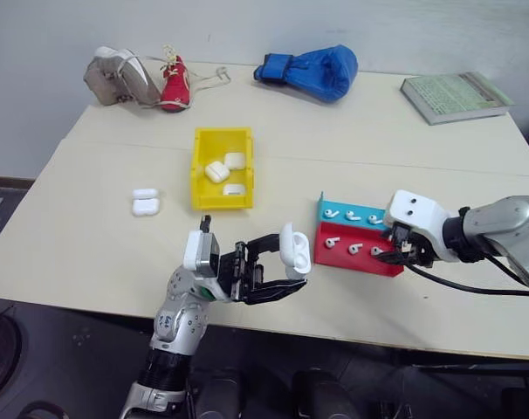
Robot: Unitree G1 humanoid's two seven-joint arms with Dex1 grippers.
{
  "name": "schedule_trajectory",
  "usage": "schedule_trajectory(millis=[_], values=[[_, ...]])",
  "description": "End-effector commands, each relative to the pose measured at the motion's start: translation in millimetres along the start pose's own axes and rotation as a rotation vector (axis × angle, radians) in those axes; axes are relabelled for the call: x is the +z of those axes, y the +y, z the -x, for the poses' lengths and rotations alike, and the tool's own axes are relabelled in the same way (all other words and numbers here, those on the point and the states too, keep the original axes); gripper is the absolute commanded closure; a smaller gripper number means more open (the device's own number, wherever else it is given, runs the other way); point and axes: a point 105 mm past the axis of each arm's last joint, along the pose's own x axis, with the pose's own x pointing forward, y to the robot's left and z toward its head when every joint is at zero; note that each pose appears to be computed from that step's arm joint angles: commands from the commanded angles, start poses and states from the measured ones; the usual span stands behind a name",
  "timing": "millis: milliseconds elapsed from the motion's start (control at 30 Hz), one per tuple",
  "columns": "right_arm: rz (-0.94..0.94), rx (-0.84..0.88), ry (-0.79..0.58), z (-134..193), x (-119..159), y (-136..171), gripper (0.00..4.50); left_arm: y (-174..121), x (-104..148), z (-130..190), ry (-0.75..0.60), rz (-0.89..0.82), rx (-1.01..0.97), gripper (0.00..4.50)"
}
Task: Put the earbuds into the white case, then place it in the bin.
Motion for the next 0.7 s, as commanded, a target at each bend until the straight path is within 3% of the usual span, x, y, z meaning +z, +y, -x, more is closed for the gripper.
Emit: schedule_trajectory(millis=[33,700], values=[[0.047,-0.026,0.025,3,4,-6,2.03,-6,8,-7,-0.010,-0.036,-0.029,1.74],[0.045,0.006,0.088,-18,-9,-7,2.03,-4,10,-3,0.011,-0.035,0.007,1.74]])
